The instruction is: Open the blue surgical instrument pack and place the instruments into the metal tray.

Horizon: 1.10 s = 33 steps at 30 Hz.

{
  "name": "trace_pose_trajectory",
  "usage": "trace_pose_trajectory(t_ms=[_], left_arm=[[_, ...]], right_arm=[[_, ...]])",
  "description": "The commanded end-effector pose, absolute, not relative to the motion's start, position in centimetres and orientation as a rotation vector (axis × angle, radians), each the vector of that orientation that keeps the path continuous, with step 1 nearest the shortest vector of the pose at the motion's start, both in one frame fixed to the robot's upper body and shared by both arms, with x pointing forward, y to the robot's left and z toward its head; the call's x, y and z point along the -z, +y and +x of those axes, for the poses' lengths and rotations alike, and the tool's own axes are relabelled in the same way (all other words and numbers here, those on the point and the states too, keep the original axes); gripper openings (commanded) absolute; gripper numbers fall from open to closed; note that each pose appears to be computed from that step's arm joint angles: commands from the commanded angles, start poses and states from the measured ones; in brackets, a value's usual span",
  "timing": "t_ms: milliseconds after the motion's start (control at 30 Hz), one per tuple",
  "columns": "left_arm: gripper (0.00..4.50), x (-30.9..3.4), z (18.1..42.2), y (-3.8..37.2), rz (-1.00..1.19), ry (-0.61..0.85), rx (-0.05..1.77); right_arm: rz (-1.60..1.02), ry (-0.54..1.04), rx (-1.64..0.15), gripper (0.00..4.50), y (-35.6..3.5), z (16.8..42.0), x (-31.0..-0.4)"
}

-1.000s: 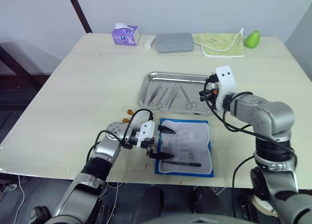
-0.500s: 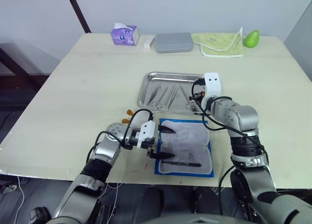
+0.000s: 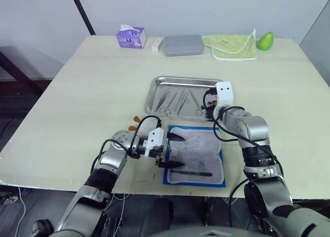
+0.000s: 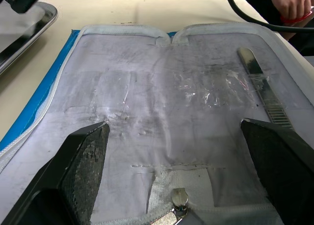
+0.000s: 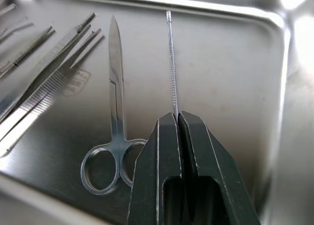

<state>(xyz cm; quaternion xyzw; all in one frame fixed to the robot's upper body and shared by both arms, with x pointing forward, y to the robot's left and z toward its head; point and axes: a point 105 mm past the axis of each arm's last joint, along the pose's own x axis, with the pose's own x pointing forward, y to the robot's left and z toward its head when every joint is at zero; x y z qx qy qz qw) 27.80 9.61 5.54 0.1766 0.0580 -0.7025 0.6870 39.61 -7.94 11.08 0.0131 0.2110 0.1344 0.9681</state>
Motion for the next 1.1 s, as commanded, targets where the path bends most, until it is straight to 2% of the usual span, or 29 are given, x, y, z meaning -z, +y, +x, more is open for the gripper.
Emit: trace_pose_trajectory(t_ms=[33, 100, 167, 233, 300, 333, 400, 467, 600, 700, 800, 833, 867, 967, 1100], left_arm=[[4.5, -2.7, 27.1, 10.5, 0.384, 0.274, 1.558], [4.5, -2.7, 27.1, 10.5, 0.383, 0.274, 1.558], [4.5, -2.7, 27.1, 10.5, 0.382, 0.275, 1.558], [4.5, -2.7, 27.1, 10.5, 0.382, 0.275, 1.558], [4.5, -2.7, 27.0, 10.5, 0.38, 0.274, 1.559], [4.5, -2.7, 27.0, 10.5, 0.38, 0.274, 1.558], [4.5, -2.7, 27.0, 10.6, 0.38, 0.275, 1.557], [4.5, -2.6, 27.0, 10.7, 0.38, 0.276, 1.556], [4.5, -2.6, 27.0, 10.8, 0.378, 0.275, 1.555], [4.5, -2.5, 27.0, 10.9, 0.378, 0.274, 1.558], [4.5, -2.4, 26.8, 11.1, 0.378, 0.276, 1.562], [4.5, -2.4, 26.8, 11.1, 0.378, 0.276, 1.563], [4.5, -2.3, 26.8, 11.2, 0.378, 0.275, 1.564], [4.5, -2.2, 26.8, 11.5, 0.381, 0.281, 1.572], [4.5, -2.2, 26.9, 11.7, 0.381, 0.283, 1.578]], right_arm=[[0.03, 0.388, -0.28, 0.02, -7.7, 39.8, -11.8], [0.03, 0.388, -0.281, 0.02, -7.7, 39.8, -11.8], [0.028, 0.389, -0.282, 0.62, -7.7, 39.8, -11.8], [0.027, 0.389, -0.283, 1.44, -7.7, 39.8, -11.8], [0.028, 0.371, -0.286, 2.52, -7.8, 39.7, -12.1], [0.032, 0.356, -0.295, 2.85, -7.8, 39.6, -12.5], [0.035, 0.304, -0.335, 3.86, -7.7, 39.4, -13.4], [0.013, 0.221, -0.422, 3.86, -7.3, 38.6, -14.9], [0.095, -0.067, -0.727, 3.86, -5.7, 34.8, -19.0], [0.079, -0.139, -0.895, 3.86, -6.6, 31.7, -19.5], [0.042, -0.118, -1.076, 3.86, -8.9, 28.4, -19.1], [-0.01, -0.1, -1.125, 4.37, -9.6, 27.4, -18.7], [-0.054, -0.081, -1.164, 4.47, -10.2, 26.6, -18.4], [-0.197, 0.024, -1.267, 4.47, -14.3, 22.8, -17.2], [-0.244, 0.078, -1.278, 4.47, -17.1, 20.7, -17.4]])
